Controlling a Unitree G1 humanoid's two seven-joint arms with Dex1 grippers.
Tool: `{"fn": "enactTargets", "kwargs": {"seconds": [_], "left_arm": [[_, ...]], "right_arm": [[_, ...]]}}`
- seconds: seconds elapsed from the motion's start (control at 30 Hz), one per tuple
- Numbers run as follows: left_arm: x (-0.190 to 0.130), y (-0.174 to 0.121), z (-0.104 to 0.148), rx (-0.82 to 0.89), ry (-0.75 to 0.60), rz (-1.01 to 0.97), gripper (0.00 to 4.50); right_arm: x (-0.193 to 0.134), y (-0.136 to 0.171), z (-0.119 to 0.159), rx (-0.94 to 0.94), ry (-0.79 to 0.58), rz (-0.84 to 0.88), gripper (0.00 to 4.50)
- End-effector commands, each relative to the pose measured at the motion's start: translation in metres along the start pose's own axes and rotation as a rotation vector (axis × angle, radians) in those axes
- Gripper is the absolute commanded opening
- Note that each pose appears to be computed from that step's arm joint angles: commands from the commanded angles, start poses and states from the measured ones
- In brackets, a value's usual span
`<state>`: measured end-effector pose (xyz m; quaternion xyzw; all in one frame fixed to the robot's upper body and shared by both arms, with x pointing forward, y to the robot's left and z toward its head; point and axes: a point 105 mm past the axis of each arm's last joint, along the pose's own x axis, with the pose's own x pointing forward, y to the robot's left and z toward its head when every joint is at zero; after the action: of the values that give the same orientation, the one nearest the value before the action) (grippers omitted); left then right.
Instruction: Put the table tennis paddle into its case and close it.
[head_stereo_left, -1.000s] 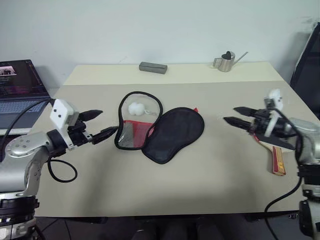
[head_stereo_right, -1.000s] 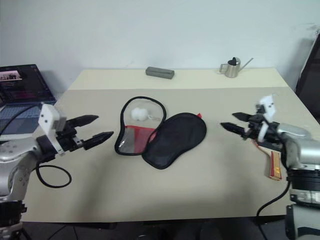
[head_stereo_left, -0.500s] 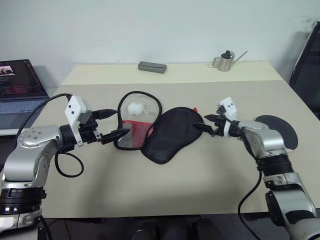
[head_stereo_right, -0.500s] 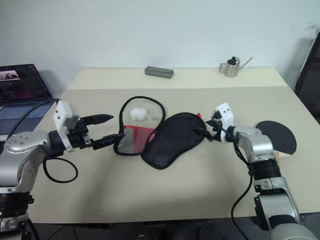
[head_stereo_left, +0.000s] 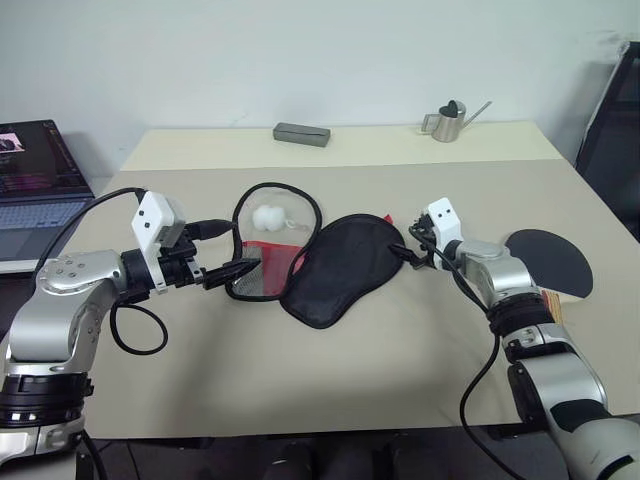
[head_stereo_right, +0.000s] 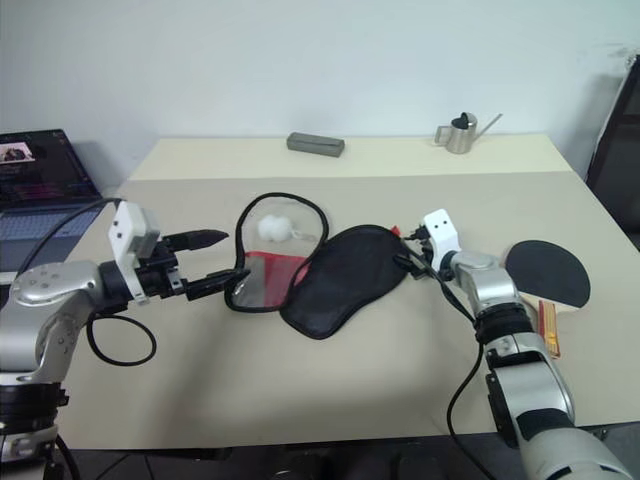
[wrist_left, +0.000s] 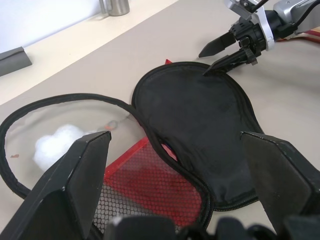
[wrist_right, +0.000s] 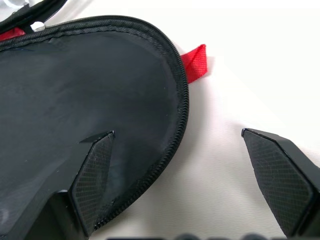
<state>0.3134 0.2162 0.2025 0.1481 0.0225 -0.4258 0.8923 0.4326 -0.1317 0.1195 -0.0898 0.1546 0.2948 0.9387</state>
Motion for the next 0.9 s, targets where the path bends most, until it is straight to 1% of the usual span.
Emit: {"fn": "enactTargets", "kwargs": {"seconds": [0.03,0.17,0.2,0.27,0.37,0.5,0.7,0.73,0.8,0.9], "left_arm": [[-0.003,0.001,0.009,0.044,-0.021,0.013,4.50],[-0.002,0.000,0.007,0.044,-0.021,0.014,4.50],[-0.001,0.001,0.007,0.044,-0.021,0.015,4.50],[-0.002,0.001,0.007,0.044,-0.022,0.018,4.50],[-0.002,0.001,0.007,0.044,-0.024,0.024,4.50],[-0.004,0.002,0.005,0.044,-0.023,0.034,4.50],[-0.007,0.001,0.003,0.044,-0.017,0.043,4.50],[-0.007,0.001,0.003,0.044,-0.016,0.043,4.50],[-0.007,0.001,0.002,0.042,-0.016,0.040,4.50],[-0.006,0.000,0.003,0.040,-0.019,0.033,4.50]], "right_arm": [[0.001,0.019,0.019,-0.055,-0.047,0.074,4.46],[0.003,0.029,0.015,-0.080,-0.035,0.098,4.46],[0.003,0.031,0.015,-0.084,-0.032,0.098,4.30],[0.003,0.032,0.014,-0.092,-0.027,0.092,3.85],[0.003,0.032,0.019,-0.078,-0.052,0.090,2.83],[-0.003,0.031,0.027,-0.072,-0.099,0.089,2.83],[-0.026,0.027,0.032,0.030,-0.149,0.089,2.83],[-0.030,0.027,0.029,0.036,-0.141,0.083,2.99],[-0.035,0.028,0.023,0.049,-0.122,0.067,3.45],[-0.037,0.029,0.019,0.081,-0.104,0.035,4.48]]}}
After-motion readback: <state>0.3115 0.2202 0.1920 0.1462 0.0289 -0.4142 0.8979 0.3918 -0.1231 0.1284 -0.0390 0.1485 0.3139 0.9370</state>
